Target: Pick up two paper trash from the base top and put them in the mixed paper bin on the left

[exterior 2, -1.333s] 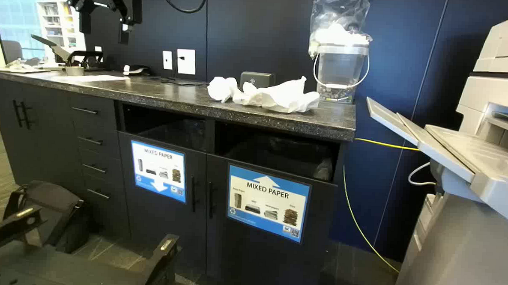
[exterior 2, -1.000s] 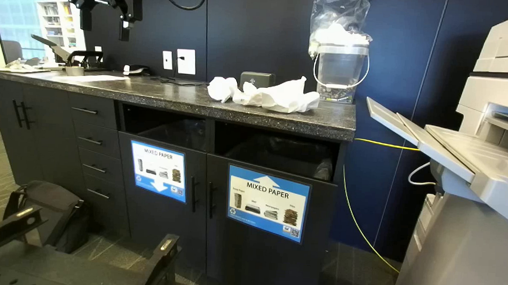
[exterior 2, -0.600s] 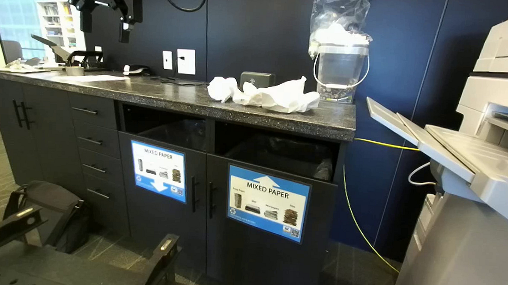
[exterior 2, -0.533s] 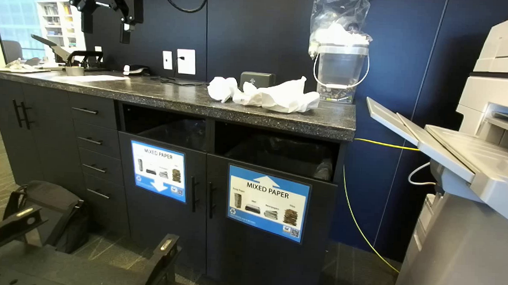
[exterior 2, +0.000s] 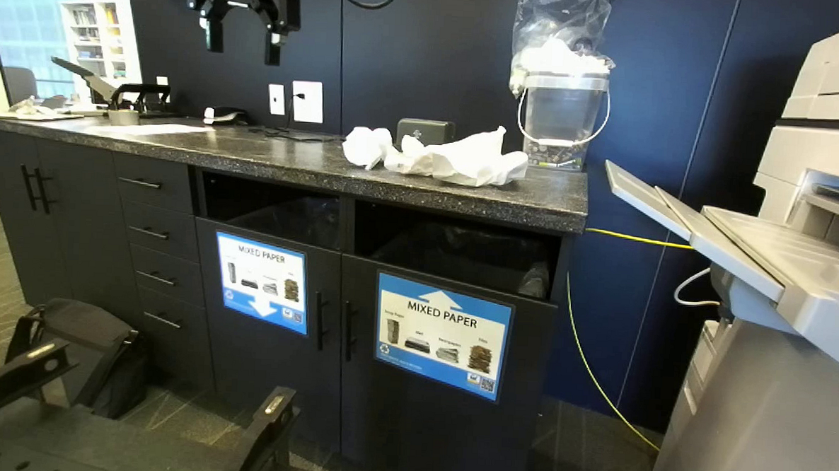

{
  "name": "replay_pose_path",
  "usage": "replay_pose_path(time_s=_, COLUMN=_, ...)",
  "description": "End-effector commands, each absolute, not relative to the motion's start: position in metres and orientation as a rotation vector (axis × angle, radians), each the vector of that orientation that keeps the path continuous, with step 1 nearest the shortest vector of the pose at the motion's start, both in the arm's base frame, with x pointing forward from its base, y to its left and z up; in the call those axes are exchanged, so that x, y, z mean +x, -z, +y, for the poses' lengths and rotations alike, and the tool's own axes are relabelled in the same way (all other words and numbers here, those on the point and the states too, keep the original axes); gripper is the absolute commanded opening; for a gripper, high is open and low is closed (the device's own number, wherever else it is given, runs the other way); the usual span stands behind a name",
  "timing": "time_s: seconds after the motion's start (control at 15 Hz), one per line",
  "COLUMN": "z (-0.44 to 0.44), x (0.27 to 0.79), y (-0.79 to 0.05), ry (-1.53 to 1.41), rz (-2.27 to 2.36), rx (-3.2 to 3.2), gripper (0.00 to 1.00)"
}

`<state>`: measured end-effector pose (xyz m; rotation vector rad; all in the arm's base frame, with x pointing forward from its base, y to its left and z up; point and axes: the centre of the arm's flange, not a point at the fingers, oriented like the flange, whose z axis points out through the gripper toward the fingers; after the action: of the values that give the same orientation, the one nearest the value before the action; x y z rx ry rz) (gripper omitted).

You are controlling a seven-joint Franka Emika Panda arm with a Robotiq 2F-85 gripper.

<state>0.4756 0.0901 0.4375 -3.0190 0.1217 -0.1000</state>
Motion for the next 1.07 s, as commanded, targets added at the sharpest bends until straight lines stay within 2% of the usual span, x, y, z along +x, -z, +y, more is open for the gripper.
replay_pose_path(time_s=0.0, z=0.046, x=0.499, y=-0.462, ry=0.175, rz=0.185, rx=-3.031, gripper=1.0)
replay_pose_path(time_s=0.4, z=-0.019, x=0.535, y=-0.493, ry=0.266, rz=0.368, rx=-2.973, gripper=1.0)
replay_pose_path(time_s=0.73, z=-0.049, x=0.607, y=-0.498, ry=0.297, rz=0.623, rx=-2.915, gripper=1.0)
replay_pose_path(time_s=1.0, z=-0.07, x=0.672, y=-0.472, ry=0.19, rz=0.882, rx=-2.81, gripper=1.0)
